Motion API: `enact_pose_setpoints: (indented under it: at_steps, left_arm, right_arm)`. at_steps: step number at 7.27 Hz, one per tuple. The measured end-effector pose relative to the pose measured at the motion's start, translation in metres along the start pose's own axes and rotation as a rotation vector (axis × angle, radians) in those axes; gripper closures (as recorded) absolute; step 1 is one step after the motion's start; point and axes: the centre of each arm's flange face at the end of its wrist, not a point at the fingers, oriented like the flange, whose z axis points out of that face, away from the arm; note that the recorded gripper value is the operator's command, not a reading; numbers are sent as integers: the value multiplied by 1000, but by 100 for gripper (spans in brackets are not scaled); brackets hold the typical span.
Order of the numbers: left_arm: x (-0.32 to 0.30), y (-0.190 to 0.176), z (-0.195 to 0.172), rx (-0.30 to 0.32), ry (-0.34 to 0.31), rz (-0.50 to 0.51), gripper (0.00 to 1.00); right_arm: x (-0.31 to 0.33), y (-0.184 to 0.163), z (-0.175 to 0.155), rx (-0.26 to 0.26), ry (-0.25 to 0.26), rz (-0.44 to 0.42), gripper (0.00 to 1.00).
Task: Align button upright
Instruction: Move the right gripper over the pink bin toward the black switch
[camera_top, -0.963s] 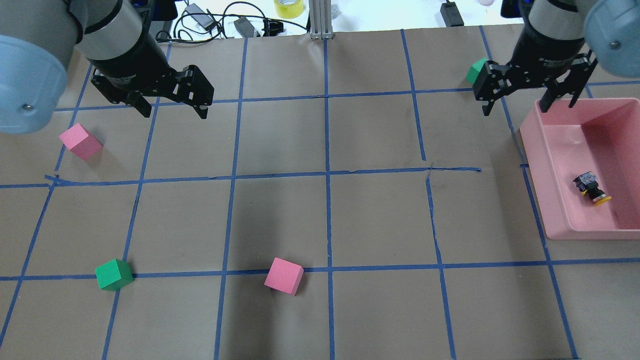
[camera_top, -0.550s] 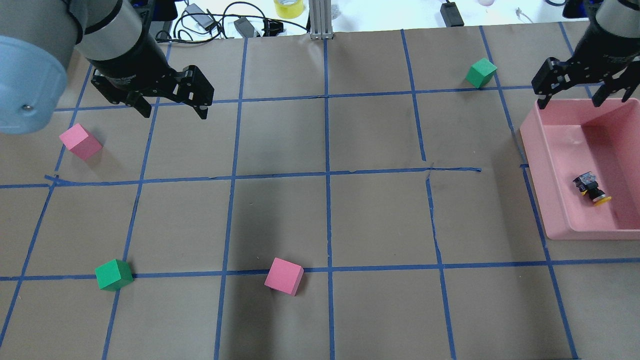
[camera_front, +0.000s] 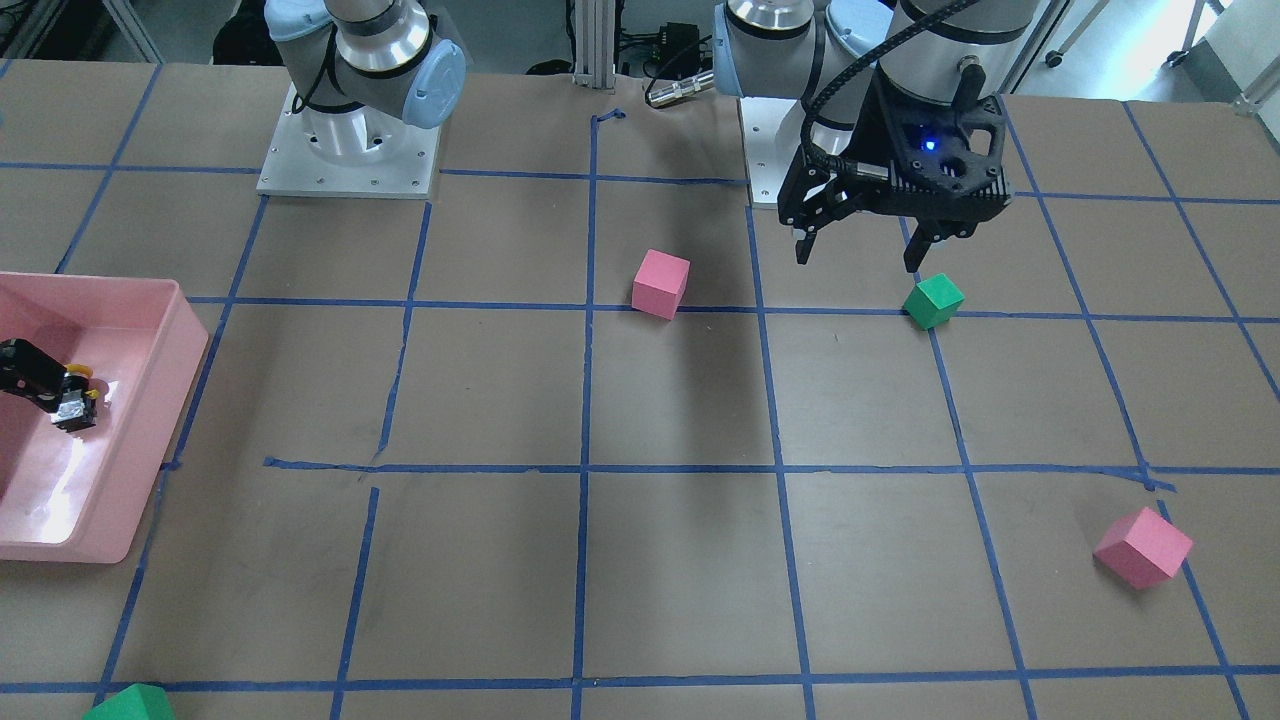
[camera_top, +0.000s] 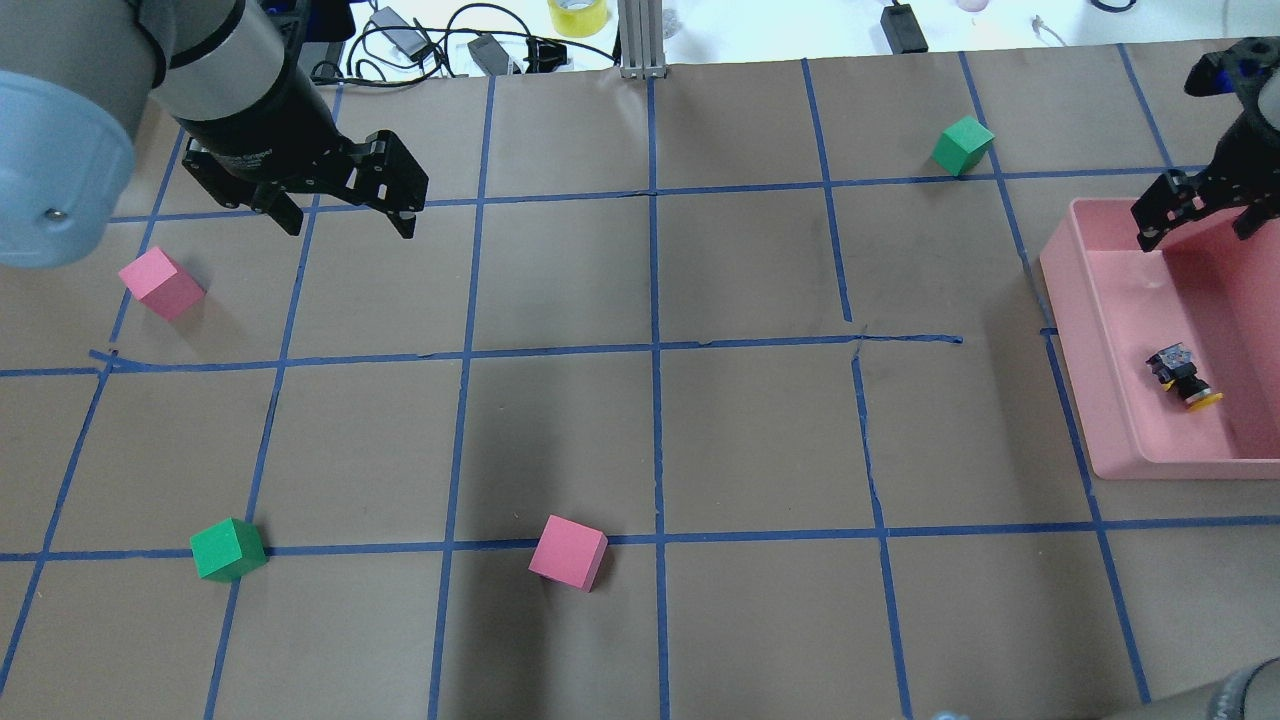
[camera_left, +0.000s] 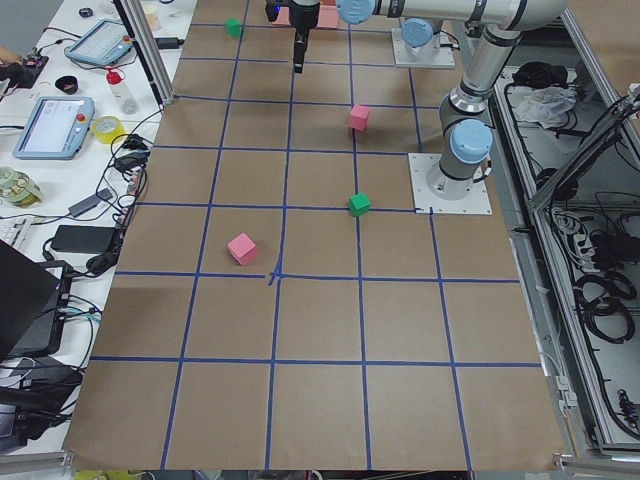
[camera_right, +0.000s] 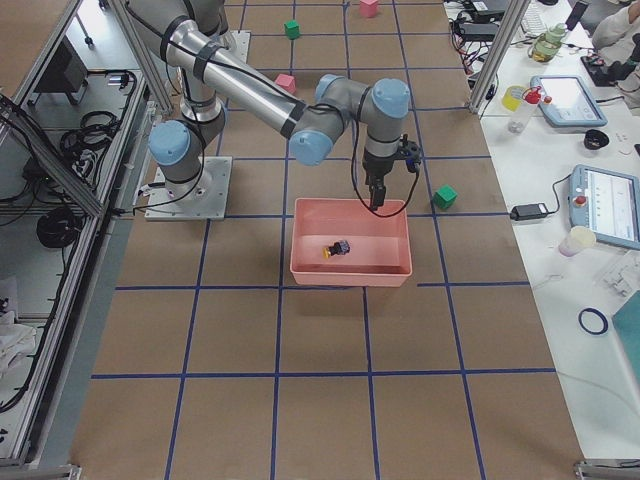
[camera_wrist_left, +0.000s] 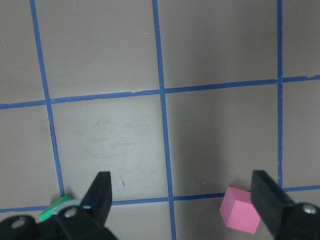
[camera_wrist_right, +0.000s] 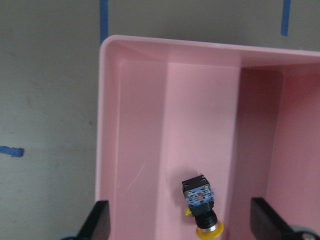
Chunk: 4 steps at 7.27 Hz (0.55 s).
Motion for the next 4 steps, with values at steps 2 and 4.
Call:
enact_pose_setpoints:
  at_steps: [2,4]
  left_arm:
    - [0,0,0,0,0,0,0]
    - [0,0,0,1,0,0,0]
  right_arm:
    - [18,18,55,10,5,16,0]
    - [27,21,89,-5,-9,36,3]
